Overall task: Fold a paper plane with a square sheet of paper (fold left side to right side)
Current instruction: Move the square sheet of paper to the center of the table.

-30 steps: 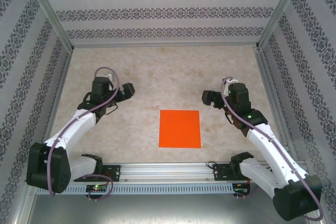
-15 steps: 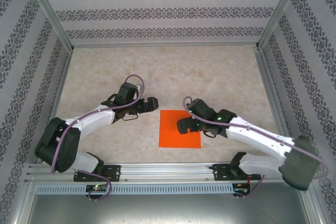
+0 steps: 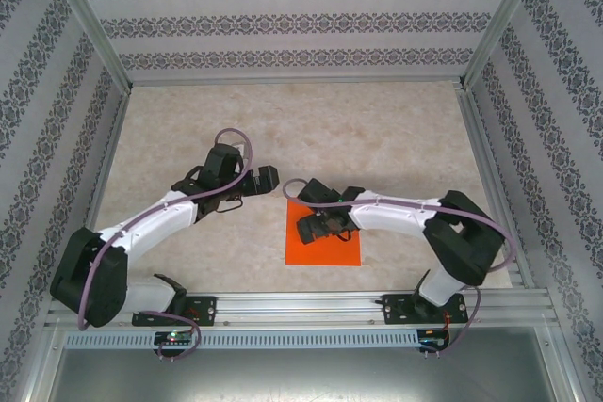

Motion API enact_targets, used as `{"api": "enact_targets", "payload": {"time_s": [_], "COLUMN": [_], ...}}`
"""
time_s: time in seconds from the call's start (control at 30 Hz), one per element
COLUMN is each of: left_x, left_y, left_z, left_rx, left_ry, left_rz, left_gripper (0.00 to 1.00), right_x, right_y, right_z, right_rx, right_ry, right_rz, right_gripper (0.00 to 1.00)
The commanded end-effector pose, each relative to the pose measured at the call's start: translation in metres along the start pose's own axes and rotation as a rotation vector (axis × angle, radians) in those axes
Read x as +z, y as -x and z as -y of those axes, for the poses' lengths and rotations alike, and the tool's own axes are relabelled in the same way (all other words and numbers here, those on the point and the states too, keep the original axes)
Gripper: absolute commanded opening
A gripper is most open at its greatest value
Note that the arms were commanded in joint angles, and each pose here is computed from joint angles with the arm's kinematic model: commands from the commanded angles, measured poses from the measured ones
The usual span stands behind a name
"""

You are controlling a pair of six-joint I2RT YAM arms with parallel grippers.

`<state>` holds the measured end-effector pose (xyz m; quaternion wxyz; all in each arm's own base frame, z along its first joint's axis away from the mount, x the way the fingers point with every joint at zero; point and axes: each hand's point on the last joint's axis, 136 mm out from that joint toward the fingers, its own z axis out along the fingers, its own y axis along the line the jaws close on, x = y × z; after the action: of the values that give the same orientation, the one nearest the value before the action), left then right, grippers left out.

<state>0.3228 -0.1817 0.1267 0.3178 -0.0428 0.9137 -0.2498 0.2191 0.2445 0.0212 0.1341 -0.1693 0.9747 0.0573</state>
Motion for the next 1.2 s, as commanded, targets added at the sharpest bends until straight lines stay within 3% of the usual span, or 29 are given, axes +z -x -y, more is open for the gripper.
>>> {"api": "enact_targets", "payload": {"time_s": [0.0, 0.3, 0.7, 0.83, 0.97, 1.17], "left_x": [-0.010, -0.038, -0.062, -0.059, -0.045, -0.016], "left_y": [0.002, 0.012, 0.012, 0.008, 0.003, -0.004], "left_z": [-0.007, -0.028, -0.039, -0.036, -0.021, 0.006], "left_rx": [0.037, 0.037, 0.039, 0.030, -0.010, -0.127], "left_ry": [0.061, 0.183, 0.236, 0.209, 0.107, -0.065], "left_rz": [0.023, 0.110, 0.153, 0.136, 0.105, 0.050], "left_gripper": [1.00, 1.00, 1.00, 1.00, 1.00, 0.97], "right_x": [0.010, 0.029, 0.051, 0.051, 0.026, -0.011], "right_y": [0.007, 0.025, 0.106, 0.132, 0.153, 0.162], "right_z": [-0.009, -0.010, 0.018, 0.011, 0.004, 0.048], "right_rx": [-0.029, -0.001, 0.070, 0.081, 0.113, 0.142], "right_ry": [0.003, 0.011, 0.020, 0.072, 0.163, 0.087], "right_rz": [-0.008, -0.018, 0.040, 0.077, 0.162, 0.263], "right_gripper": [0.95, 0.92, 0.93, 0.94, 0.96, 0.98]}}
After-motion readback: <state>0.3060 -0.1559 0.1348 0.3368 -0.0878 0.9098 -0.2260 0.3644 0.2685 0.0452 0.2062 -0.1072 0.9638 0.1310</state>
